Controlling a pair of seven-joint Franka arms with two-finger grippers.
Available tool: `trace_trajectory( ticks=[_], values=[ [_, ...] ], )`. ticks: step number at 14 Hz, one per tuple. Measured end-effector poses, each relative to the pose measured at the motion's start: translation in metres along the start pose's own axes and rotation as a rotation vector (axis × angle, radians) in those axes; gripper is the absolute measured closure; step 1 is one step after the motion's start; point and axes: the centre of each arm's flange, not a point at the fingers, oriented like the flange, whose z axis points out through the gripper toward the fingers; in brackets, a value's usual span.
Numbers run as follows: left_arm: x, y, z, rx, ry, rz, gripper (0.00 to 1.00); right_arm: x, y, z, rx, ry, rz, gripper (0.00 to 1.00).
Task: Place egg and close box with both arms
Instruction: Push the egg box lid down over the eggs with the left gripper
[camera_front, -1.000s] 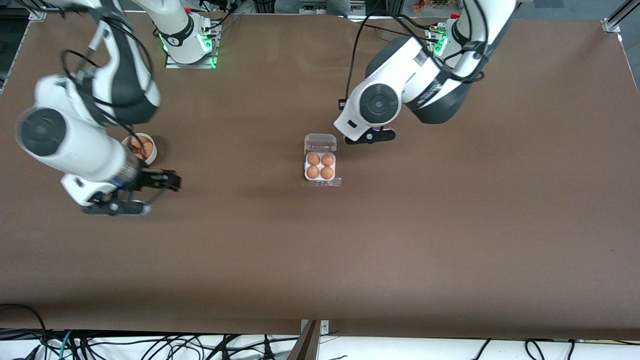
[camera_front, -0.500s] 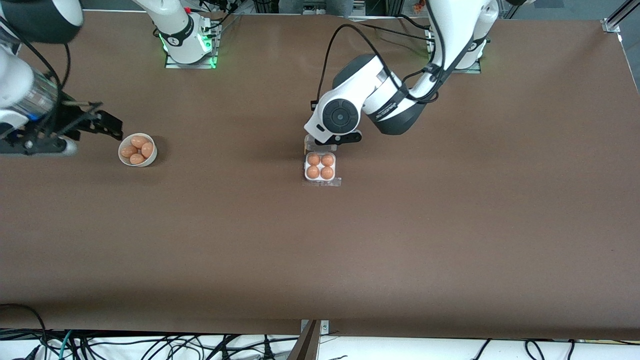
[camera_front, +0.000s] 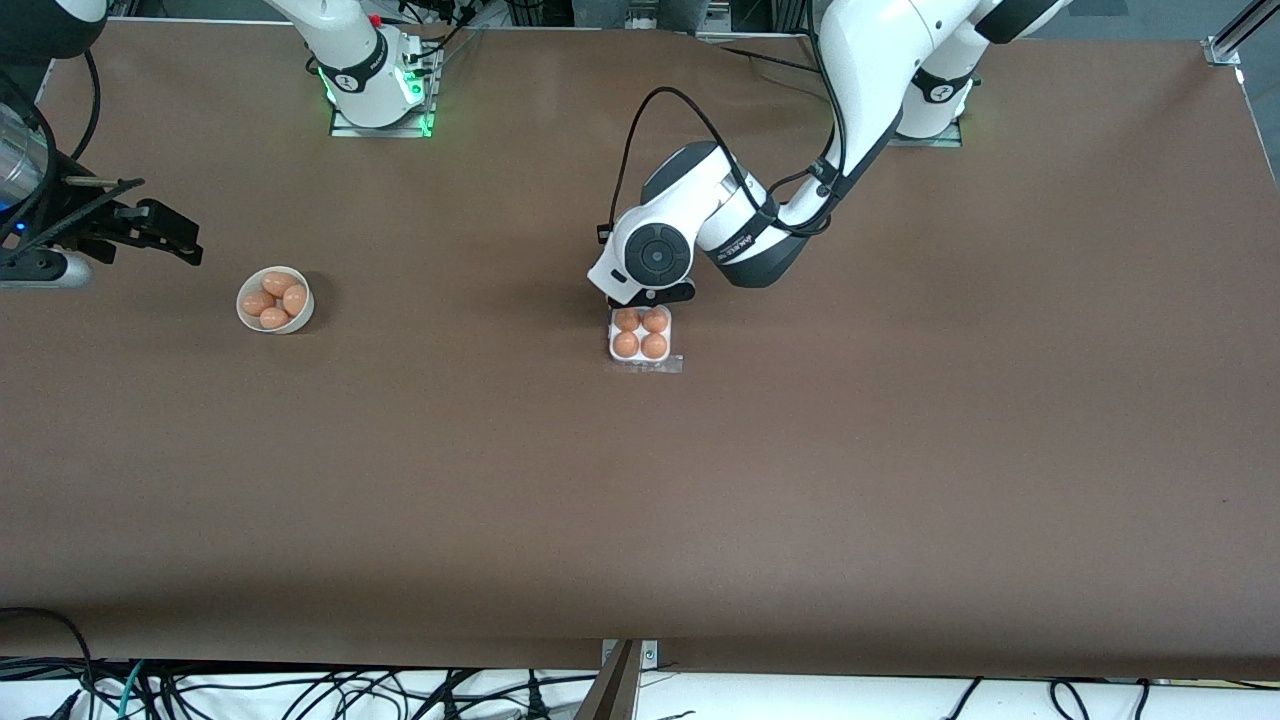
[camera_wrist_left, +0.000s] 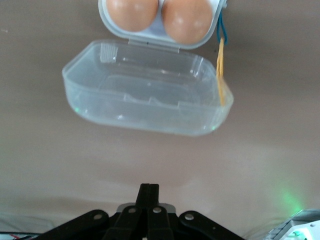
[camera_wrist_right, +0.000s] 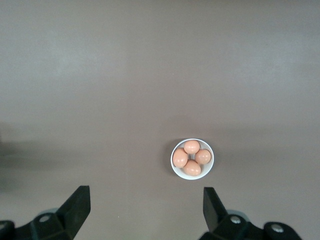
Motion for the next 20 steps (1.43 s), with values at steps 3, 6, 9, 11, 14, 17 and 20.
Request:
trace_trajectory(
  ticks=[3,6,9,11,14,17,20],
  values=[
    [0.013,-0.002,0.000,-0.023,0.021,-0.020,0.98,0.004,-0.003,0.008,-0.001,-0.005,-0.004,0.00],
    [0.030,-0.010,-0.005,-0.039,0.046,-0.049,0.98,0.004,-0.003,0.008,-0.001,-0.005,-0.004,0.00],
    [0.040,-0.012,-0.010,-0.069,0.076,-0.063,0.98,0.004,-0.003,0.008,-0.001,-0.005,-0.004,0.00],
    [0.042,-0.011,-0.011,-0.083,0.087,-0.065,0.99,0.004,-0.003,0.008,-0.001,-0.005,-0.004,0.00],
    [0.047,-0.010,-0.017,-0.113,0.115,-0.074,0.99,0.004,-0.003,0.008,-0.001,-0.005,-0.004,0.00],
    [0.055,-0.013,-0.032,-0.137,0.144,-0.088,0.98,0.004,-0.003,0.008,-0.001,-0.005,-0.004,0.00],
    [0.075,-0.027,-0.059,-0.163,0.193,-0.124,0.97,0.004,-0.003,0.008,-0.001,-0.006,-0.004,0.00]
  ],
)
